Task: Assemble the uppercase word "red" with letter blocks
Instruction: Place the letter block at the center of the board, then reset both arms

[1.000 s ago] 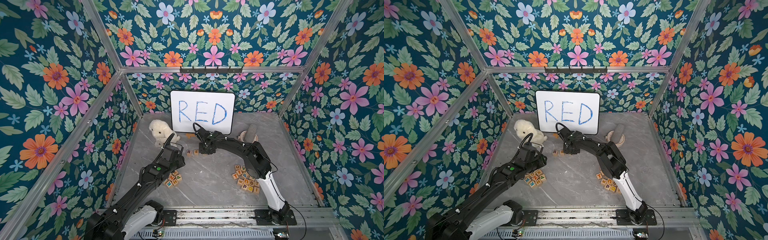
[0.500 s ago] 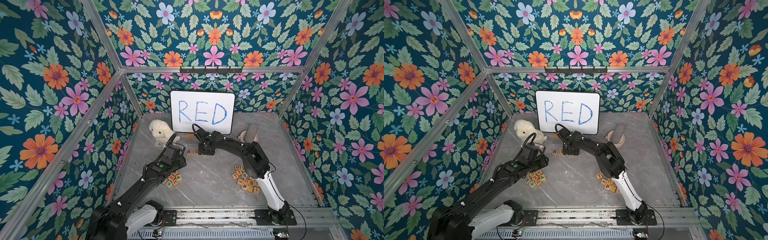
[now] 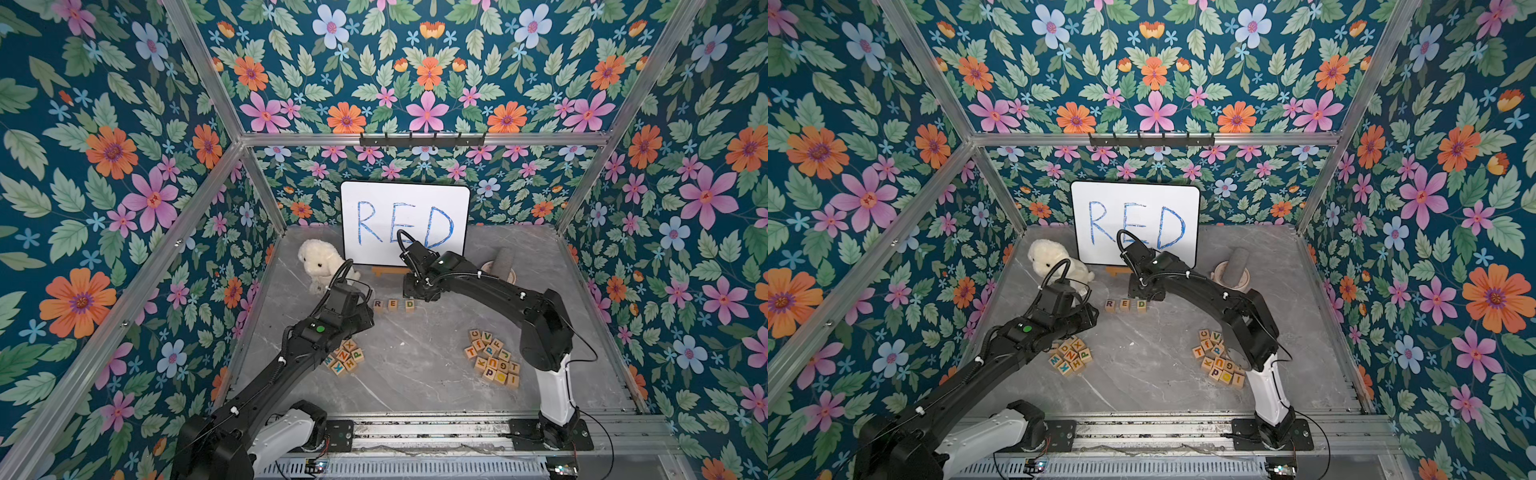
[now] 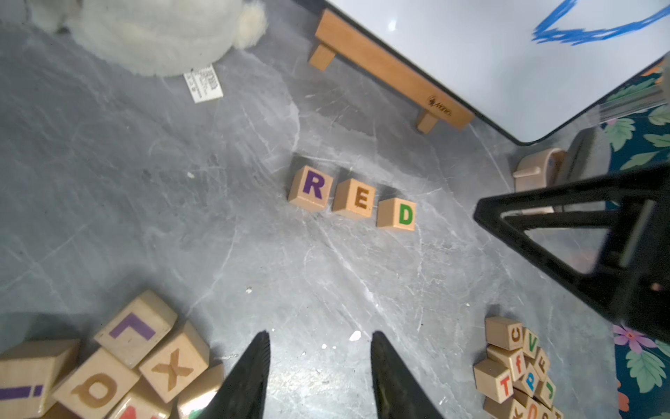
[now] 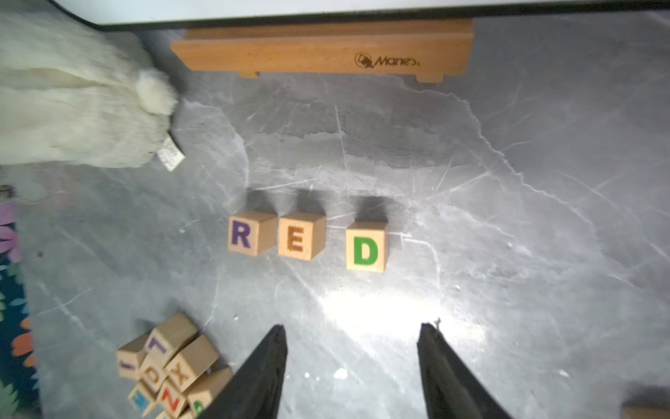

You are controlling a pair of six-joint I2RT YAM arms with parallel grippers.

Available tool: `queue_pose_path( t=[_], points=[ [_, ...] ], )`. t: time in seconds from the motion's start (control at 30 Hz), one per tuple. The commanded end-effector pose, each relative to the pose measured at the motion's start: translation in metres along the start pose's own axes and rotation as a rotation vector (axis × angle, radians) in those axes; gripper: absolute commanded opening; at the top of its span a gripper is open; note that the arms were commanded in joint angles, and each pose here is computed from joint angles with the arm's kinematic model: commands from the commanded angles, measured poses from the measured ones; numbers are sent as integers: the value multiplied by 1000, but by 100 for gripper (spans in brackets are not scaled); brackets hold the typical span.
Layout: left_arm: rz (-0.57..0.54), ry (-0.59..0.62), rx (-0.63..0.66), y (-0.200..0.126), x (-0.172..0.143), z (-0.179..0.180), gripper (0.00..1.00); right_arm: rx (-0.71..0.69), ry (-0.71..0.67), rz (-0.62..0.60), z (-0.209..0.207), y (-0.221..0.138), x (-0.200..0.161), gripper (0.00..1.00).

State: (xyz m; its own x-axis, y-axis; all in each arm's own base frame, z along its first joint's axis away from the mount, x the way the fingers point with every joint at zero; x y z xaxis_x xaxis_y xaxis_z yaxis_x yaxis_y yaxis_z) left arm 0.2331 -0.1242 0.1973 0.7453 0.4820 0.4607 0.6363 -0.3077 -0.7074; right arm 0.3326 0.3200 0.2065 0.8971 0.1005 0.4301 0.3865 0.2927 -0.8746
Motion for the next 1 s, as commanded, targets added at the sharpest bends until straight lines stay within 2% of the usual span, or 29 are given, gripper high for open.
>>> queue_pose_path(
  t=[0.0,0.03,0.07,0.13,0.2,0.27,0.37,0.43,0.5,0.53,0.63,0.7,0.77,0.9,0.97],
  points=[
    [-111,66,-112,-9,13,-14,52,22,2,-112,-6,-40,1,61],
    [-149,71,-152,-12,17,-18,63,51,-9,-163,-8,-55,0,61],
    [-176,69,-175,-15,19,-20,70,64,-18,-202,-12,-66,-2,61],
    [-233,72,-214,-23,25,-24,77,64,-12,-295,-28,-98,-12,62],
    [-273,107,-219,-29,29,-25,80,58,-1,-379,-44,-116,-24,64],
    [-295,128,-125,-35,36,-19,80,63,-16,-446,-59,-129,-39,67],
    [-398,113,-19,-45,47,-7,80,1,-31,-559,-86,-146,-57,72],
    [-466,131,-43,-49,50,-6,84,-48,-29,-682,-103,-159,-62,73],
    [-514,127,-10,-52,57,-4,90,-67,-84,-768,-111,-173,-67,82],
    [-536,130,22,-52,60,-3,99,-100,-109,-808,-118,-180,-70,87],
    [-585,153,98,-42,68,2,99,-218,-172,-944,-134,-193,-73,92],
    [-620,128,173,-40,73,10,99,-295,-218,-984,-143,-198,-75,95],
    [-660,115,223,-40,75,17,99,-362,-199,-995,-158,-199,-77,97],
    [-700,91,239,-43,75,36,99,-377,-21,-975,-199,-191,-81,97],
    [-708,100,256,-41,75,47,99,-373,25,-969,-218,-183,-83,97]
  ],
)
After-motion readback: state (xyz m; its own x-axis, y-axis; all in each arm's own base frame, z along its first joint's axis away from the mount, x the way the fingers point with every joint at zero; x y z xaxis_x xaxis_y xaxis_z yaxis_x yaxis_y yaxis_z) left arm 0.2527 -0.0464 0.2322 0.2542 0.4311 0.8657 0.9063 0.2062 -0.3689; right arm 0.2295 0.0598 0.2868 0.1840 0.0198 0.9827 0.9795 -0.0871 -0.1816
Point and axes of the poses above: each gripper's point midway between its finger pads, its own y axis out along the fingers, its own z axis along the line the jaws close on, x = y × z, the point moved 6 cm from there along -y, back along the fingers, and after that the axes turned 11 degrees about -y, right-handed, at the moved point
